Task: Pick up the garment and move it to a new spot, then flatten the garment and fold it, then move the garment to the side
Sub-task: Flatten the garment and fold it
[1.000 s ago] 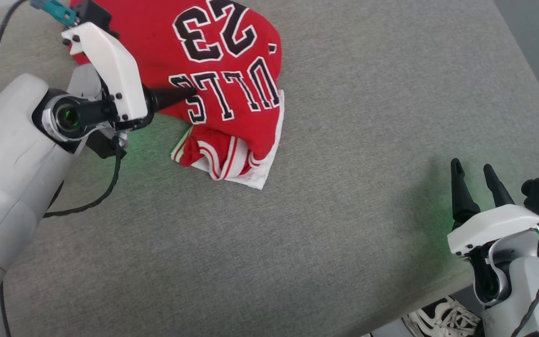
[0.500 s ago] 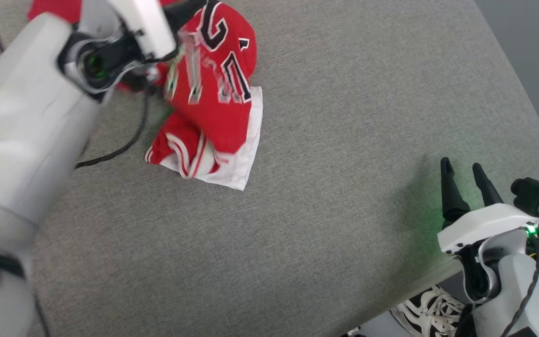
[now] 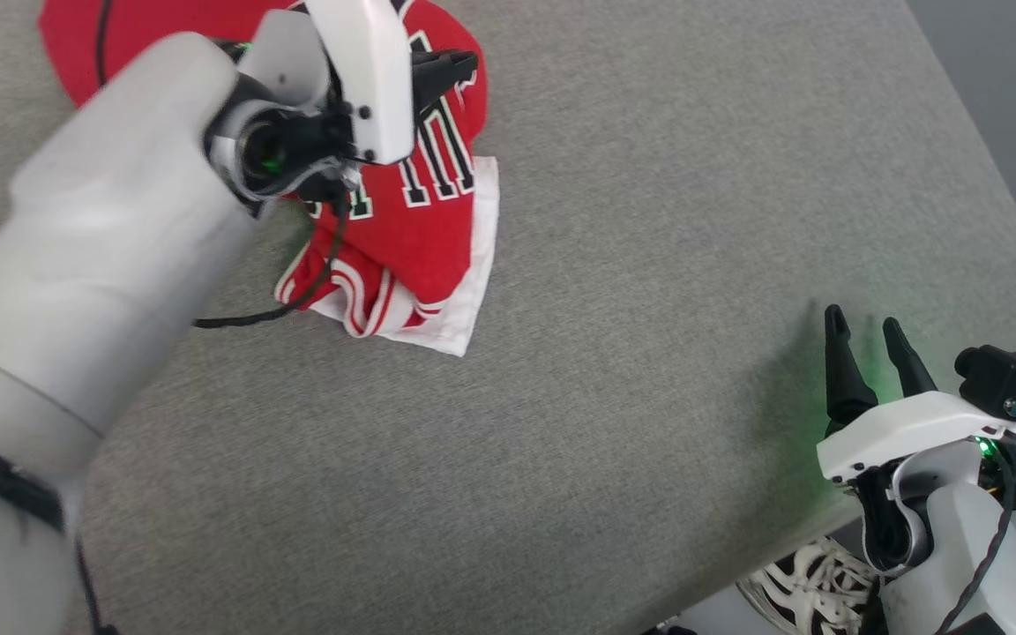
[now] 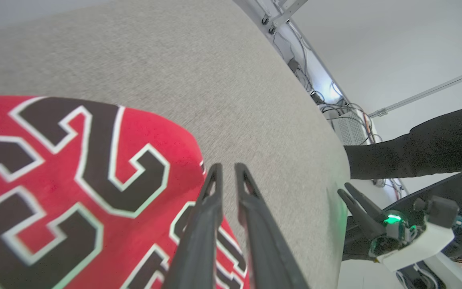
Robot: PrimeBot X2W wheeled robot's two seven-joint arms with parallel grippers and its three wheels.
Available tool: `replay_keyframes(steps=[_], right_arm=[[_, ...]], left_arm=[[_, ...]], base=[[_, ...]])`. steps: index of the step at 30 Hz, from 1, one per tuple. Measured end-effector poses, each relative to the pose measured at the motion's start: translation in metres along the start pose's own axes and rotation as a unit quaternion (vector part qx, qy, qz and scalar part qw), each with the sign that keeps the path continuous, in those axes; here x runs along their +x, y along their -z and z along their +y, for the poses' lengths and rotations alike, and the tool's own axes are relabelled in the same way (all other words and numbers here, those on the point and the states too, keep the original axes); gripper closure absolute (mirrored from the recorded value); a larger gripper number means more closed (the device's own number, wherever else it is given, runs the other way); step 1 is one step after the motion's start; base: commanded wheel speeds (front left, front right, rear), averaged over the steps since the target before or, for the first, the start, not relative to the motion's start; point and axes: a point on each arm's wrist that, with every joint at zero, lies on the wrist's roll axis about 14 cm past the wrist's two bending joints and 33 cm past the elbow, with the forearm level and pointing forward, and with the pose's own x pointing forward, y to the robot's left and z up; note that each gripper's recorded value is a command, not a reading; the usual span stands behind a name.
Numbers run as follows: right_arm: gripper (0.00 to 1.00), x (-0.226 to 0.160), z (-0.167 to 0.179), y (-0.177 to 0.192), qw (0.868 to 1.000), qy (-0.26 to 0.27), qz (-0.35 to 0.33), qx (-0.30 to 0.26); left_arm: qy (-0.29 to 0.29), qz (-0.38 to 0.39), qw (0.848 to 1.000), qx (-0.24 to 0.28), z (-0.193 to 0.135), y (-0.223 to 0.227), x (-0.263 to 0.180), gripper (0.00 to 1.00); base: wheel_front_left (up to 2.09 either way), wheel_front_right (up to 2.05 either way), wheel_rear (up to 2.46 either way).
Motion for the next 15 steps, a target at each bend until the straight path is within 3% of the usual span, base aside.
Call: replay_keyframes(steps=[7,15], right_arm=[[0.00,0.007,0.018,-0.003,1.000,-0.026,-0.002,-0.003],[0.00,0.013,0.038,-0.008,0.999,-0.053,-0.003,-0.012]], left_arm=[[-0.063,0.082,0.995,0.011,0.037,0.011,-0.056,0.00],[-0.172,0.181,0.968,-0.009,0.091,0.036,-0.108,0.00]], base=[[0.00,0.00,0.00],[0.00,0.00,0.00]])
